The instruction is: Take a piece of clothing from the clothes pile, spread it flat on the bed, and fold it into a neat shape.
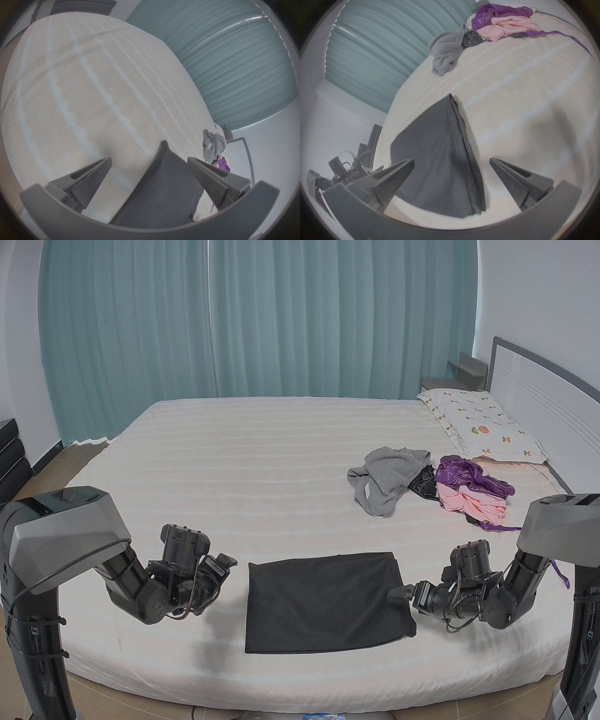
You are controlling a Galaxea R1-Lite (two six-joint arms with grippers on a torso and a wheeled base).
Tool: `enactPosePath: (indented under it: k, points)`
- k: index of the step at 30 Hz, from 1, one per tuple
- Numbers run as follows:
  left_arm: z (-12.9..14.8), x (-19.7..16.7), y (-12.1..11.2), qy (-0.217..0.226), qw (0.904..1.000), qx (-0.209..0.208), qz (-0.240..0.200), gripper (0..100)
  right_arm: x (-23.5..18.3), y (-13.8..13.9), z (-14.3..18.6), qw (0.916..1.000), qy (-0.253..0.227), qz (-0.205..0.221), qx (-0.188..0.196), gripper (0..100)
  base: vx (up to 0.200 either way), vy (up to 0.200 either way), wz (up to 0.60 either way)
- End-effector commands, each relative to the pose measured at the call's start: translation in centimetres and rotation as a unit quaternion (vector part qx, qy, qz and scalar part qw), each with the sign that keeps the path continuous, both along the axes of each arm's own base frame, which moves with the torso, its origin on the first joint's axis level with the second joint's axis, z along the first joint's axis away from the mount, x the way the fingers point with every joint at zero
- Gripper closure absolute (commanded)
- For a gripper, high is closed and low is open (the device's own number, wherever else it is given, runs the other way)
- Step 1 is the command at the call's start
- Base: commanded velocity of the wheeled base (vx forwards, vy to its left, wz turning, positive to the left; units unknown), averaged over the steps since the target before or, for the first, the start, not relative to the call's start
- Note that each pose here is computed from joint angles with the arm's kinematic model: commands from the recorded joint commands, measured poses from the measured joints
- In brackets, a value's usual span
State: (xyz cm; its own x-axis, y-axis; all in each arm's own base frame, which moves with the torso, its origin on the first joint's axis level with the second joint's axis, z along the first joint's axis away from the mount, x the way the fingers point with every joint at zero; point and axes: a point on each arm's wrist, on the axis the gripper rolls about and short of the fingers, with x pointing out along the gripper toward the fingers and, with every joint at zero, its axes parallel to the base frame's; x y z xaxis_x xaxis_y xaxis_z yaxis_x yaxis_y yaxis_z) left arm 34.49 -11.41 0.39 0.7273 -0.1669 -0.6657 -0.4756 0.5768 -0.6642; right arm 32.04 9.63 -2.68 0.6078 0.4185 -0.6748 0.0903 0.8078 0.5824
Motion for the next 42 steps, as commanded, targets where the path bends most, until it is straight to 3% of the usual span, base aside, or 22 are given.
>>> enactPosePath:
  k: [1, 8, 9, 18, 35, 36, 39, 42]
  points:
    - [1.0, -3.6, 1.1, -0.015, 0.9996, -0.024, 0.005, 0, -4.5, 0.3, 0.3, 0.9992, 0.014, 0.037, -0.009, 0, 0.000, 0.000, 0.00]
    - [0.4, -4.0, 1.5, -0.012, 0.9995, -0.028, 0.011, 0, -5.2, 0.1, -0.1, 0.9980, 0.015, 0.055, -0.027, 0, 0.000, 0.000, 0.00]
    - [0.4, -4.0, 1.5, -0.011, 0.9995, -0.027, 0.011, 0, -5.2, 0.1, -0.2, 0.9978, 0.014, 0.058, -0.029, 100, 0.000, 0.000, 0.00]
    - [0.2, -3.9, 1.6, -0.012, 0.9995, -0.026, 0.012, 0, -5.9, -0.2, -0.6, 0.9945, 0.011, 0.084, -0.062, 100, 0.000, 0.000, 0.00]
    - [0.2, -3.6, 1.2, -0.016, 0.9995, -0.027, 0.007, 0, -5.7, -1.4, -0.3, 0.9958, 0.006, 0.069, -0.060, 100, 0.000, 0.000, 0.00]
    - [0.2, -3.5, 1.1, -0.018, 0.9995, -0.027, 0.004, 0, -5.5, -1.5, -0.2, 0.9963, 0.003, 0.064, -0.056, 0, 0.000, 0.000, 0.00]
    - [-0.1, -3.1, -0.2, -0.021, 0.9993, -0.020, -0.022, 0, -4.9, -1.8, -0.3, 0.9973, -0.013, 0.052, -0.049, 0, 0.000, 0.000, 0.00]
    - [-1.7, -3.0, -1.4, -0.017, 0.9969, 0.024, -0.073, 0, -4.3, -1.9, -0.4, 0.9988, -0.022, 0.030, -0.031, 0, 0.000, 0.000, 0.00]
